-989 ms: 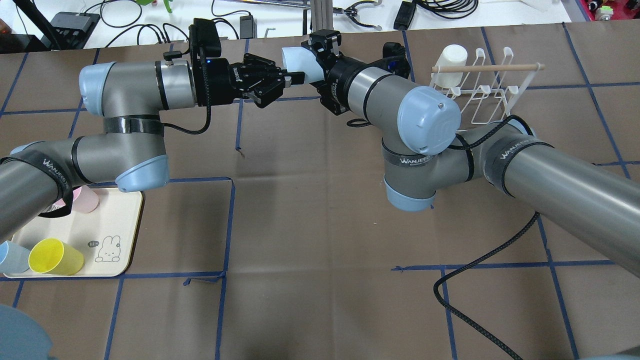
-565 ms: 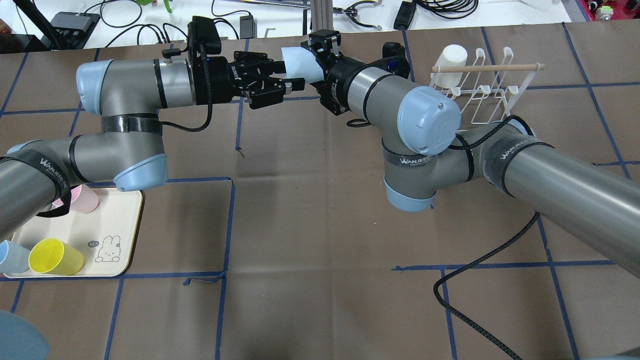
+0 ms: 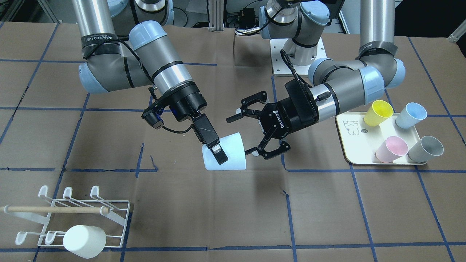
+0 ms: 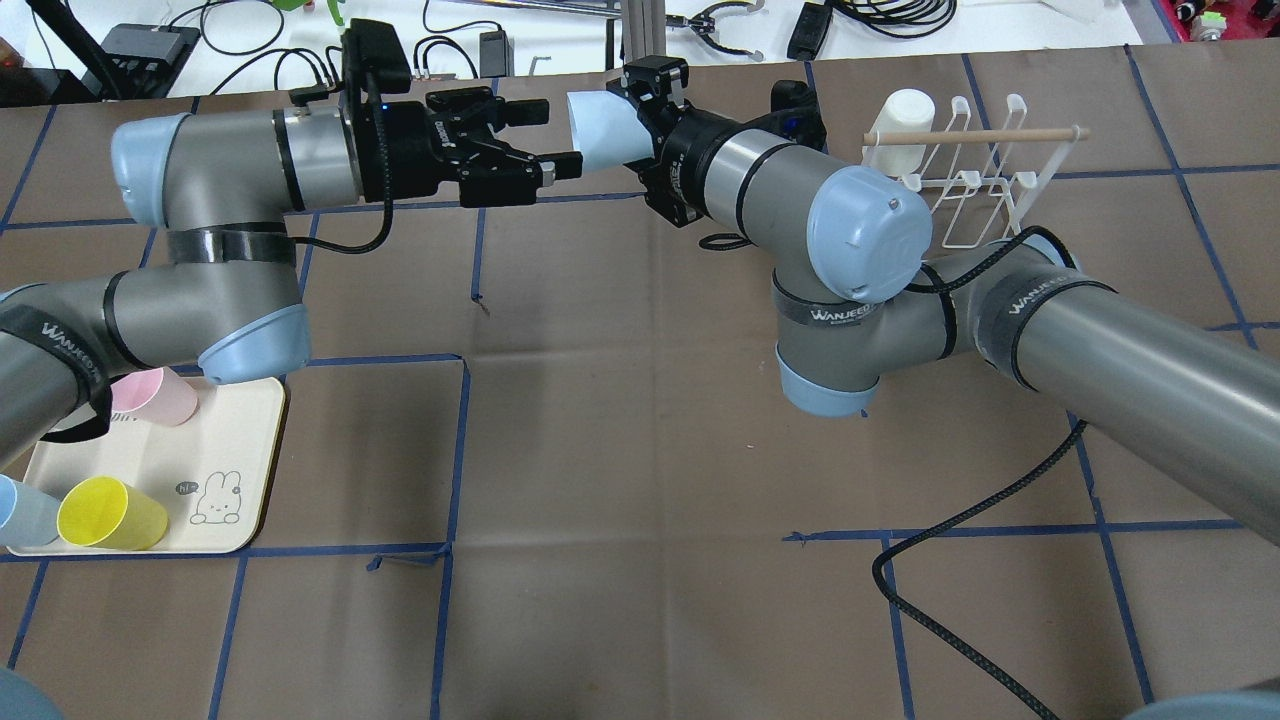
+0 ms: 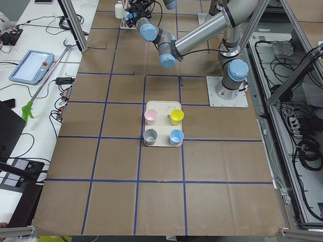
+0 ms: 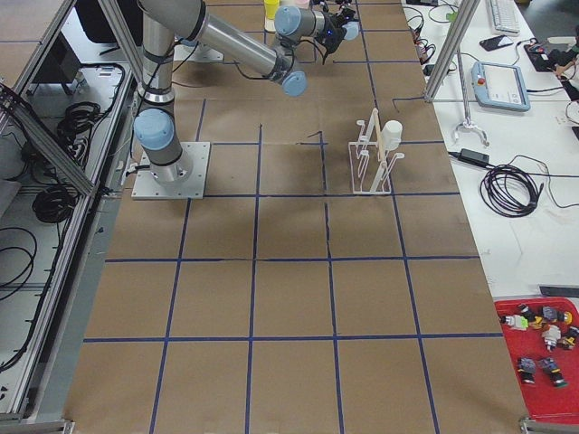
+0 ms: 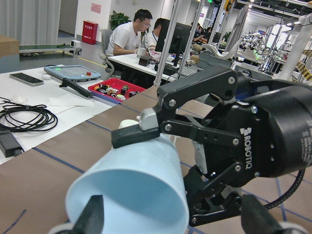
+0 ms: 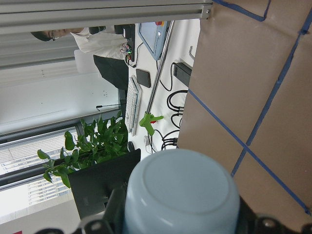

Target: Transfer IKEA cup to right arm and place on rack

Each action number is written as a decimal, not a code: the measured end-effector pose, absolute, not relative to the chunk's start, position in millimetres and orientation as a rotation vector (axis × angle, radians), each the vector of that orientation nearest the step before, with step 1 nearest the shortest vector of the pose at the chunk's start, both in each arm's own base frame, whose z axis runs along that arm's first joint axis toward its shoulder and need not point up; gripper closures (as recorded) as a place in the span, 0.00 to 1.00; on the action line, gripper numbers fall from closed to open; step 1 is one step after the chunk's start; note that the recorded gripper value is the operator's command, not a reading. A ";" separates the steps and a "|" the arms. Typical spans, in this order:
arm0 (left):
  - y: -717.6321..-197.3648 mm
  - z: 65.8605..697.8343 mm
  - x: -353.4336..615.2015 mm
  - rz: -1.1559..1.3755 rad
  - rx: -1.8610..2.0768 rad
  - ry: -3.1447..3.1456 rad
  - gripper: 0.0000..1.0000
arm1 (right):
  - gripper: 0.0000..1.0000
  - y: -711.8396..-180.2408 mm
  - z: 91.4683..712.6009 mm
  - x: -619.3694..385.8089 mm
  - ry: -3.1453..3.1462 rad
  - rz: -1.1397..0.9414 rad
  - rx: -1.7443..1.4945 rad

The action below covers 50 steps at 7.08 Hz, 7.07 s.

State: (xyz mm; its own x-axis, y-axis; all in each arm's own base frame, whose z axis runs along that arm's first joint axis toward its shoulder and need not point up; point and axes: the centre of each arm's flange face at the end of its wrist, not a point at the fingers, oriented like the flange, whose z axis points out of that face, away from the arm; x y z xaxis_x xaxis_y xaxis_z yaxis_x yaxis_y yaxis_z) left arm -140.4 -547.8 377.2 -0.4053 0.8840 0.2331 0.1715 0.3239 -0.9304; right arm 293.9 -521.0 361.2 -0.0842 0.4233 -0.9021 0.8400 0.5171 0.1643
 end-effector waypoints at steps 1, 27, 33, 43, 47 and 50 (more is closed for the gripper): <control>-544.1 382.9 -116.6 1.163 -0.905 -1.827 0.01 | 0.58 -528.0 362.5 280.3 1.698 -0.512 1.087; -508.5 485.2 -136.3 0.012 -0.149 -3.157 0.00 | 0.62 -667.1 299.9 -73.6 2.798 -1.483 -0.110; -508.8 485.1 -135.2 0.012 -0.141 -3.158 0.00 | 0.01 -657.0 281.3 -68.4 2.791 -1.408 -0.025; -508.6 486.2 -134.8 0.015 -0.139 -3.156 0.00 | 0.00 -595.8 426.0 -30.0 2.955 -0.846 0.042; -508.5 486.0 -134.8 0.015 -0.139 -3.156 0.00 | 0.00 -537.3 452.1 28.8 3.045 -0.129 -0.002; -508.5 485.9 -134.7 0.014 -0.139 -3.157 0.00 | 0.00 -491.8 457.7 119.4 3.146 0.089 0.044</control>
